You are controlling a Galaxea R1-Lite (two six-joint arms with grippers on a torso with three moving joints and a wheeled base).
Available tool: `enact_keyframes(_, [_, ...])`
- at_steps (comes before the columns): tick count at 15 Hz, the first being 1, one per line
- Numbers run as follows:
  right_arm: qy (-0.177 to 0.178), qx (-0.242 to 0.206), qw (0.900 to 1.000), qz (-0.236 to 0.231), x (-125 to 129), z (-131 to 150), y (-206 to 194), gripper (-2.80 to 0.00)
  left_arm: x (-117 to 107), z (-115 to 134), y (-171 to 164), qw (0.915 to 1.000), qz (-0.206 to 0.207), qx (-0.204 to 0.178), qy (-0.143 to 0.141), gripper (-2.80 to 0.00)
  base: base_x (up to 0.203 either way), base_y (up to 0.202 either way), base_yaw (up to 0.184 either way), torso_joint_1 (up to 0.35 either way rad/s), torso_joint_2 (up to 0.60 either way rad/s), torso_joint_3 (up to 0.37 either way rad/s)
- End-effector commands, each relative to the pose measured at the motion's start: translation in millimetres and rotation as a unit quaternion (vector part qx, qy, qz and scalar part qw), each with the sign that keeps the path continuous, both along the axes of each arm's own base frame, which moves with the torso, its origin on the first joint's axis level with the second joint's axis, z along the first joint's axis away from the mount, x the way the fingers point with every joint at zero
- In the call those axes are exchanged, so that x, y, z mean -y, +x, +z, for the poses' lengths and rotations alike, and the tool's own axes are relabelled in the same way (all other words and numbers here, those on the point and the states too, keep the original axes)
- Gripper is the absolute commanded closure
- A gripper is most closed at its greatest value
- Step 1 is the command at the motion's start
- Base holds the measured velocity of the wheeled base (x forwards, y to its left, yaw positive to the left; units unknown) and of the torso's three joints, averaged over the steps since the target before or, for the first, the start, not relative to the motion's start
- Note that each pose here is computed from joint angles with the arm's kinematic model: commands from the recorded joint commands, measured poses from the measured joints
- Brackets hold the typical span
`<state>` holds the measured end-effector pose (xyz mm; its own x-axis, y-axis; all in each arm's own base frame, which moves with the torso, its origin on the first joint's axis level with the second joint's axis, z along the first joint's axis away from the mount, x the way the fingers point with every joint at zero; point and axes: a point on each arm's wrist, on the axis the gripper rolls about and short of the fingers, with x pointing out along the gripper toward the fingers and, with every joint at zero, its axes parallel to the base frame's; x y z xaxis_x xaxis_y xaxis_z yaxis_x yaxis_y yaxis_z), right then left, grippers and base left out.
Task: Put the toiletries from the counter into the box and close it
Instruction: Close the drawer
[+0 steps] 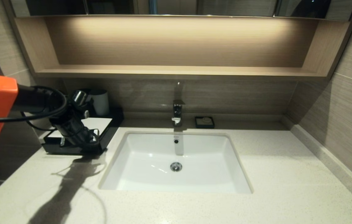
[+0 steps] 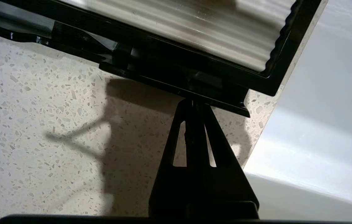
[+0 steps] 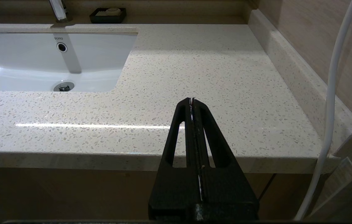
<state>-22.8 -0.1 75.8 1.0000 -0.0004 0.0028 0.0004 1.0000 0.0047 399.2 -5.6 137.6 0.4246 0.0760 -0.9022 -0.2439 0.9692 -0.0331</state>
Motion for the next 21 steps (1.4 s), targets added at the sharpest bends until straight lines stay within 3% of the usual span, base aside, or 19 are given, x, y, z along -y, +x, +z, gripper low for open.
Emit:
enact_keyframes(1, [0.0,-0.001,1.0,0.0,0,0,0,0.0,0,0,2,1.0,0.002,0.001,0.0,0.0,0.0,0.0,0.0,0.0,0.0,0.0])
enact_keyframes(21, [0.0,-0.001,1.0,0.0,0,0,0,0.0,0,-7,20,0.9996,0.006,0.027,-0.002,0.0,0.0,0.0,0.0,0.0,0.0,0.0])
